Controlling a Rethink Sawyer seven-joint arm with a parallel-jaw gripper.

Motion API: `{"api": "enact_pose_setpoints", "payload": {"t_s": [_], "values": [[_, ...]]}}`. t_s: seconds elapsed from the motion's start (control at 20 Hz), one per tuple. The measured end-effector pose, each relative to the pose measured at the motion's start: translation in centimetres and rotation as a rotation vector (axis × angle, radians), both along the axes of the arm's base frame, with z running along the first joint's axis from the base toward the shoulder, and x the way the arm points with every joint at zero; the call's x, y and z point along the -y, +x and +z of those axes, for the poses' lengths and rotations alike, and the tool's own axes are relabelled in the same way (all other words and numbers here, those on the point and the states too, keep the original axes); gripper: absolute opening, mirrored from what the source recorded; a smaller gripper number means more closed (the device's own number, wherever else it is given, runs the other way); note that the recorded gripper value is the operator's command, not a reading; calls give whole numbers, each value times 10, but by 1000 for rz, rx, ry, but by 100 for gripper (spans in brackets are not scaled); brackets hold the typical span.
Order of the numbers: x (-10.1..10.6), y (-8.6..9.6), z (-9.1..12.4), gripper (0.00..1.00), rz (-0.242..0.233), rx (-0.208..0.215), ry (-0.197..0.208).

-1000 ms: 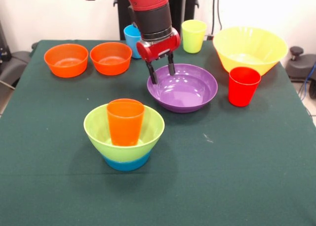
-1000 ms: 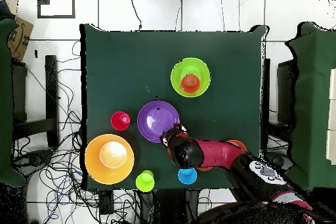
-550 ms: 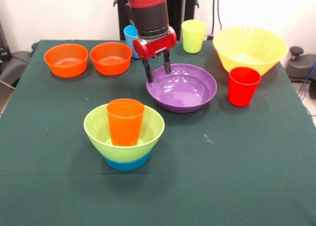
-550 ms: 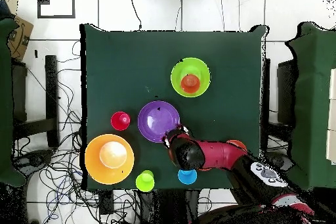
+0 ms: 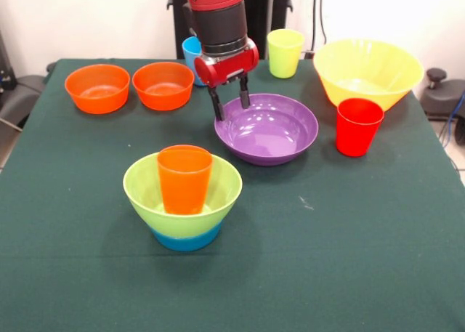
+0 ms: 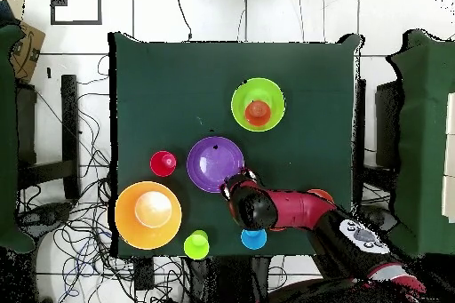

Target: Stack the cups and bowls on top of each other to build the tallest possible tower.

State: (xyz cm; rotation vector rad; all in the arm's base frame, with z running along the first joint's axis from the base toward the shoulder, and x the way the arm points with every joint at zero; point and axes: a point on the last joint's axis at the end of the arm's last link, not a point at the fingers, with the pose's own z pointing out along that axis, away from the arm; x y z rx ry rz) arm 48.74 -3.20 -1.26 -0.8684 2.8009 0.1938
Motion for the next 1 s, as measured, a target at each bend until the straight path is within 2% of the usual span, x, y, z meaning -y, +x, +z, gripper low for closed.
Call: {"api": "enact_pose_setpoints", "payload": {"t_s": [0.25,0.45,0.7,1.0], "values": [[1,1,1,100,2,7,-3],[4,7,5,100,-1,37,-12],[11,18,15,100,-12,98,-30],[13,22,18,100,-16,122,-35]]}}
